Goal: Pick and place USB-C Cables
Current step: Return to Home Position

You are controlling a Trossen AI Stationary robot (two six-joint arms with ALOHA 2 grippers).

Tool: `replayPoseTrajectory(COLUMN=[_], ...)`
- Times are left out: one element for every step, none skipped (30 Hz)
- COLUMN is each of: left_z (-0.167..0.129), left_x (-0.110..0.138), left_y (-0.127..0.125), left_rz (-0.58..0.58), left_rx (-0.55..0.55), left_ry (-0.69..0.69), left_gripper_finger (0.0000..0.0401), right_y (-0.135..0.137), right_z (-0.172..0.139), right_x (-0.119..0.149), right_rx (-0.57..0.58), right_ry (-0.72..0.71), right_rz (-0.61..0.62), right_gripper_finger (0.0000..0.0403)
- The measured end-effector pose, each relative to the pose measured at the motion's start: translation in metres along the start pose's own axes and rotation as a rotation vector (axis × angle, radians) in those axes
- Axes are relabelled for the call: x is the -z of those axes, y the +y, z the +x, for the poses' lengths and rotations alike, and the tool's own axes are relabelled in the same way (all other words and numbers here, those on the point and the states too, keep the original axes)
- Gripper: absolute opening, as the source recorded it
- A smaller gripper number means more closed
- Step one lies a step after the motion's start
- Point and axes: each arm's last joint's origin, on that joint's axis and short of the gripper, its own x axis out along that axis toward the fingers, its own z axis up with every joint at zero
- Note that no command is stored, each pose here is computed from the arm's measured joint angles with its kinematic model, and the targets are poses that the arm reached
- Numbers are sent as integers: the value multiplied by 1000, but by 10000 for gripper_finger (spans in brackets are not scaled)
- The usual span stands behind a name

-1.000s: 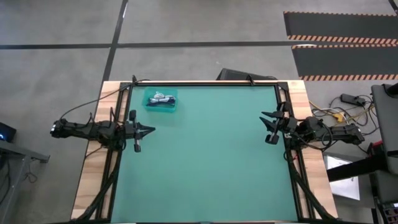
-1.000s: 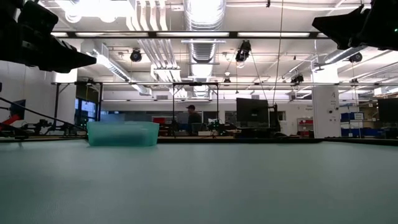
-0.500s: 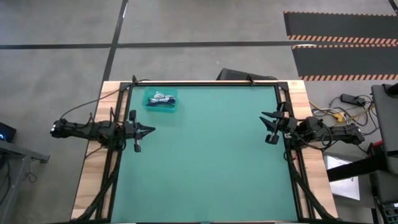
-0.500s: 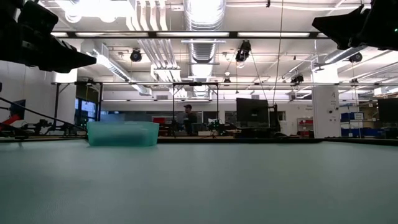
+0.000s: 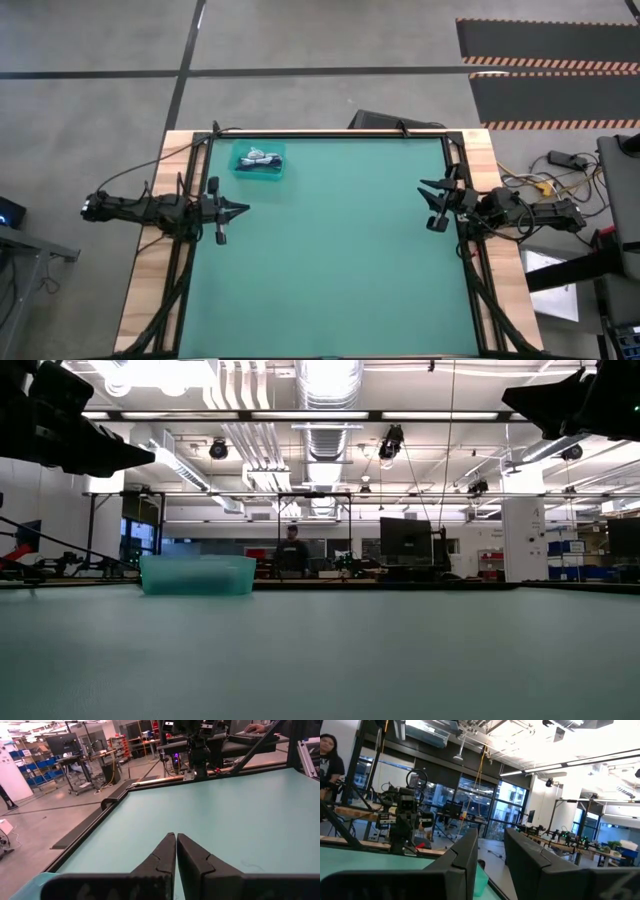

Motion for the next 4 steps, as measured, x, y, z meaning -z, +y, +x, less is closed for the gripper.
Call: replayPoseTrajectory(left_z=[0, 0, 0, 0], left_x=[0, 0, 0, 0], left_y=[0, 0, 0, 0], left_rz=[0, 0, 0, 0], left_rx=[0, 0, 0, 0], left_ry=[0, 0, 0, 0], left_gripper_finger=[0, 0, 0, 0], right_y=[0, 0, 0, 0], right_z=[0, 0, 0, 0], right_x=[0, 0, 0, 0], right_rx=[0, 0, 0, 0], right_ry=[0, 0, 0, 0], right_rz=[0, 0, 0, 0], right_gripper_finger=[85, 83, 82, 81])
